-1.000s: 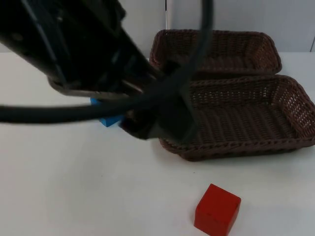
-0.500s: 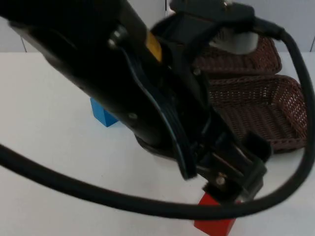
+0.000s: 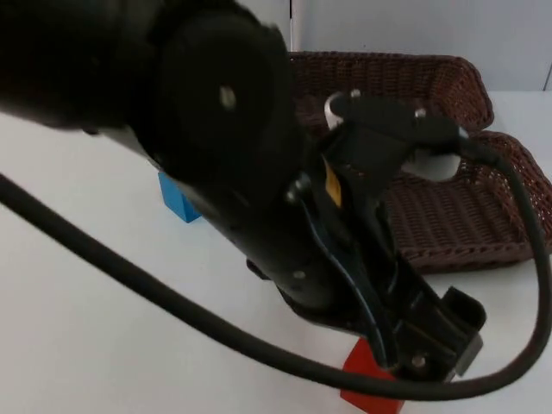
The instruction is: Pick up one cube with the left hand and place it into the upper basket. Pick up one cube with the right hand and place it into the lower basket.
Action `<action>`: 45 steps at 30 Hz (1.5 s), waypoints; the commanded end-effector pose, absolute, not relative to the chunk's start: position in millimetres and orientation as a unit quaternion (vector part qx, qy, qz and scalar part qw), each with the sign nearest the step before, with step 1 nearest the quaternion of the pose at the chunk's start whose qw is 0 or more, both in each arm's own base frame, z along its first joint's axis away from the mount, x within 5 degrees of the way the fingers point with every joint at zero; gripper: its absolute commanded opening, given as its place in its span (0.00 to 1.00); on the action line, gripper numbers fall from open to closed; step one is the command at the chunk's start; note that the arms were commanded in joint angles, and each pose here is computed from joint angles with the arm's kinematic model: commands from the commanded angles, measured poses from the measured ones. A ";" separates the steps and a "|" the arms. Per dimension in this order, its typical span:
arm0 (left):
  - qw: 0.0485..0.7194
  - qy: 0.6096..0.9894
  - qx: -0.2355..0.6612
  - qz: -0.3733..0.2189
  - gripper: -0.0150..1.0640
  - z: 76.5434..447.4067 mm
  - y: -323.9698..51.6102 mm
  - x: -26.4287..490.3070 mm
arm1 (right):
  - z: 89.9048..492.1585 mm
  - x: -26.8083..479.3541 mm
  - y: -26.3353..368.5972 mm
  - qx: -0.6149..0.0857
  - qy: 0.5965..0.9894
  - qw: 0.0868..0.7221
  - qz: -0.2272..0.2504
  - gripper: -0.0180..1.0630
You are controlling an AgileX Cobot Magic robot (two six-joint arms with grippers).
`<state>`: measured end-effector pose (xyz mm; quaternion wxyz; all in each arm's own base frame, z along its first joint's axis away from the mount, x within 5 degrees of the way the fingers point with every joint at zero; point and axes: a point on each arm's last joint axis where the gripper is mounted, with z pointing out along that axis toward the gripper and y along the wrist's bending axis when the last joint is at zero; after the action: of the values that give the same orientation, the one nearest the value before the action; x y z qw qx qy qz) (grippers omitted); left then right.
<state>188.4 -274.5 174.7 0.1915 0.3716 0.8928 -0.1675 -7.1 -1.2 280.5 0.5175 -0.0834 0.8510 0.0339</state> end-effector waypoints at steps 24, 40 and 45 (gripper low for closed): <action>0.174 0.913 0.337 -0.150 0.99 99.2 -309.0 213.8 | 280.4 -7.5 -1.2 -0.082 0.850 0.520 0.030 0.76; 0.173 0.903 0.371 -0.130 0.99 90.0 -311.4 217.4 | 280.4 -7.5 -1.2 -0.082 0.850 0.520 0.030 0.76; 0.165 0.901 0.383 -0.118 0.99 80.6 -310.1 217.1 | 280.4 -7.5 -1.2 -0.082 0.850 0.520 0.030 0.76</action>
<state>218.6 -308.5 81.3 0.1655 0.3785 0.9028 -0.1193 -7.1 -1.2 280.5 0.5175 -0.0856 0.8507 0.0326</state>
